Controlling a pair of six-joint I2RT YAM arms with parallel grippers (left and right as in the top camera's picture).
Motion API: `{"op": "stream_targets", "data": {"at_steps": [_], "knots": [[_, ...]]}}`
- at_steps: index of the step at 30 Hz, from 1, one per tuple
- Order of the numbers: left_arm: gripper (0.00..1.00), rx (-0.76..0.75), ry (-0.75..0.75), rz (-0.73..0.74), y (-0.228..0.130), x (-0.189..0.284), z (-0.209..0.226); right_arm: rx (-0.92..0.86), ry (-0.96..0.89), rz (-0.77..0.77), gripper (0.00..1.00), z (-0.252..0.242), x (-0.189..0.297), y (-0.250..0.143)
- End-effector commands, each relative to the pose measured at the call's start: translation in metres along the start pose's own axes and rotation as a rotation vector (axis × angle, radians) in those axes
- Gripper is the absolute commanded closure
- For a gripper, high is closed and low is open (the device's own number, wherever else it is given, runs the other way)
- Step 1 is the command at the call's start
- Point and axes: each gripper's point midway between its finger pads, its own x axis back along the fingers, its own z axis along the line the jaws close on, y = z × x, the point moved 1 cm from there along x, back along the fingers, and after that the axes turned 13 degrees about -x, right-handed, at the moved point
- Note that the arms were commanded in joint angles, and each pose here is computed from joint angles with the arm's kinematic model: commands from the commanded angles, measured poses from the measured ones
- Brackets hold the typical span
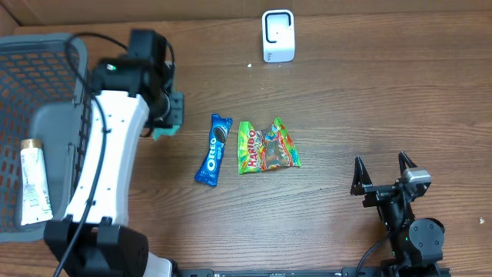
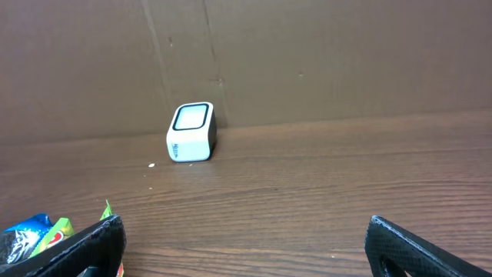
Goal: Scan the item barcode
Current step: 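Place the teal item on the table left of the Oreo pack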
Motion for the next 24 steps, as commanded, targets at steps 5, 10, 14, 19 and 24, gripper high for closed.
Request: {"op": "stream_targets", "data": {"at_steps": [5,10,14,19,24], "knots": [[0.96,-0.010,0.019,0.053,-0.030,-0.084,-0.009,0.001,0.012,-0.005,0.00,0.001,0.000,-0.001],[0.59,-0.008,0.021,0.048,-0.042,-0.115,-0.013,0.001,0.012,-0.005,0.00,0.001,0.000,-0.001],[0.41,-0.006,0.022,0.034,-0.041,-0.119,-0.013,0.001,0.012,-0.005,0.00,0.001,0.000,-0.001],[0.39,0.053,0.027,-0.030,-0.010,-0.079,-0.006,0.001,0.012,-0.005,0.00,0.001,0.000,-0.001],[0.40,0.080,0.045,-0.180,0.036,0.024,0.010,0.001,0.012,-0.005,0.00,0.001,0.000,-0.001]]}}
